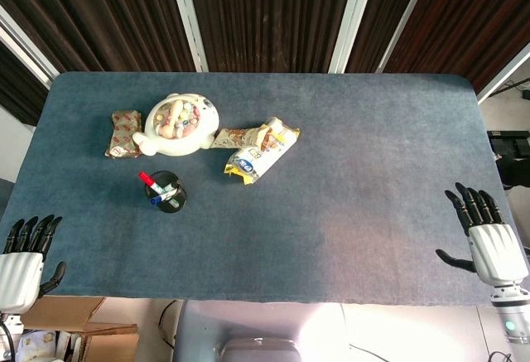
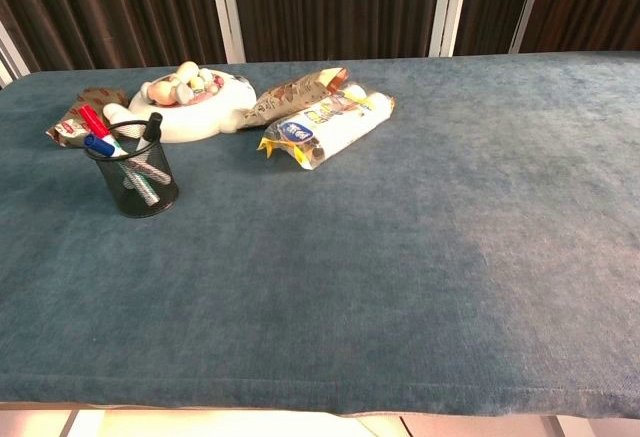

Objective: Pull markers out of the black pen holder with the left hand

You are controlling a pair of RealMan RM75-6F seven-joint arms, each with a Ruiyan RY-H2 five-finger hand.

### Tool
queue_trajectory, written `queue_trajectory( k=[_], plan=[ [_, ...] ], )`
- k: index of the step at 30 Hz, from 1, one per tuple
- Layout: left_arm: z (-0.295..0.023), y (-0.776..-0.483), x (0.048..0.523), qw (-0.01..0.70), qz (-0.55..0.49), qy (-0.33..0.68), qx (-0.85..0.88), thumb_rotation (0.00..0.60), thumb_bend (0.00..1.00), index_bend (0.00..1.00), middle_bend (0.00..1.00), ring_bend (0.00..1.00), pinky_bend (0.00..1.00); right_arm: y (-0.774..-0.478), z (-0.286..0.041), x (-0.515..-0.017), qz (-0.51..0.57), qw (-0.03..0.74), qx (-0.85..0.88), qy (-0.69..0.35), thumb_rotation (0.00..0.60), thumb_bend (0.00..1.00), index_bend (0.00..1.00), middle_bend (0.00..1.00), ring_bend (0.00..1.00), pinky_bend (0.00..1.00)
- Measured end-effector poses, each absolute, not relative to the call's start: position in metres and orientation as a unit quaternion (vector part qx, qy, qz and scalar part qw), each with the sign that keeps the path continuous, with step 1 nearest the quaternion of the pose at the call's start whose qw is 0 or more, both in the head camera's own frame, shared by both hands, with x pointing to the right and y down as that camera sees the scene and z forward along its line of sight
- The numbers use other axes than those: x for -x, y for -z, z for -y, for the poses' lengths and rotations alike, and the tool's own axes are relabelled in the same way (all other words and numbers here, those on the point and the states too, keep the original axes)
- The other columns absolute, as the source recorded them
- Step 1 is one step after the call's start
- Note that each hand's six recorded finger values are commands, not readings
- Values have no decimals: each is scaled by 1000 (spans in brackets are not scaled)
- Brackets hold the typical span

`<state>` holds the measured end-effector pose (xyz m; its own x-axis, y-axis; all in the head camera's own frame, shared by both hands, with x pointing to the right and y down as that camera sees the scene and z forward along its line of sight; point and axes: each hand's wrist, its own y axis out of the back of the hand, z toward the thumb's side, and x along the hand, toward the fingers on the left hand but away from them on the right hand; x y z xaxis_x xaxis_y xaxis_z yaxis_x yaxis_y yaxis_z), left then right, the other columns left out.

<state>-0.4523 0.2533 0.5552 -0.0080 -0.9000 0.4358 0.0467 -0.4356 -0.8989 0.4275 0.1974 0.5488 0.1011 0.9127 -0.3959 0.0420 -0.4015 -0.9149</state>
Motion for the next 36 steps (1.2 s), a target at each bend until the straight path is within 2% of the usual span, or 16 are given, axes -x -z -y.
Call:
queue_trajectory(
  k=[10, 15, 19, 24, 29, 32, 36],
  plan=[
    [-254, -554, 452, 389, -364, 610, 587, 600, 363, 101, 91, 53, 0, -547, -197, -429, 382, 396, 628, -551, 600, 93, 0, 18, 0, 0],
    [-244, -554, 446, 397, -365, 598, 593, 600, 362, 102, 93, 58, 3, -543, -196, -433, 389, 399, 622, -550, 600, 92, 0, 18, 0, 0],
    [-220, -557, 433, 407, -363, 576, 609, 600, 367, 138, 123, 88, 40, -538, -191, -433, 391, 406, 619, -548, 600, 92, 0, 18, 0, 0],
    [-182, -564, 410, 407, -365, 538, 642, 600, 389, 210, 207, 159, 107, -534, -187, -430, 389, 413, 618, -544, 600, 93, 0, 18, 0, 0],
    [-142, -581, 382, 395, -358, 507, 677, 600, 399, 247, 254, 192, 145, -531, -185, -427, 387, 417, 619, -542, 600, 93, 0, 18, 0, 0],
    [-130, -596, 363, 394, -346, 497, 691, 600, 396, 266, 274, 205, 151, -531, -185, -427, 386, 416, 619, -543, 600, 92, 0, 18, 0, 0],
    [-130, -614, 339, 401, -331, 484, 704, 600, 394, 289, 297, 223, 181, -532, -187, -429, 386, 413, 617, -548, 600, 92, 0, 18, 0, 0]
  ],
)
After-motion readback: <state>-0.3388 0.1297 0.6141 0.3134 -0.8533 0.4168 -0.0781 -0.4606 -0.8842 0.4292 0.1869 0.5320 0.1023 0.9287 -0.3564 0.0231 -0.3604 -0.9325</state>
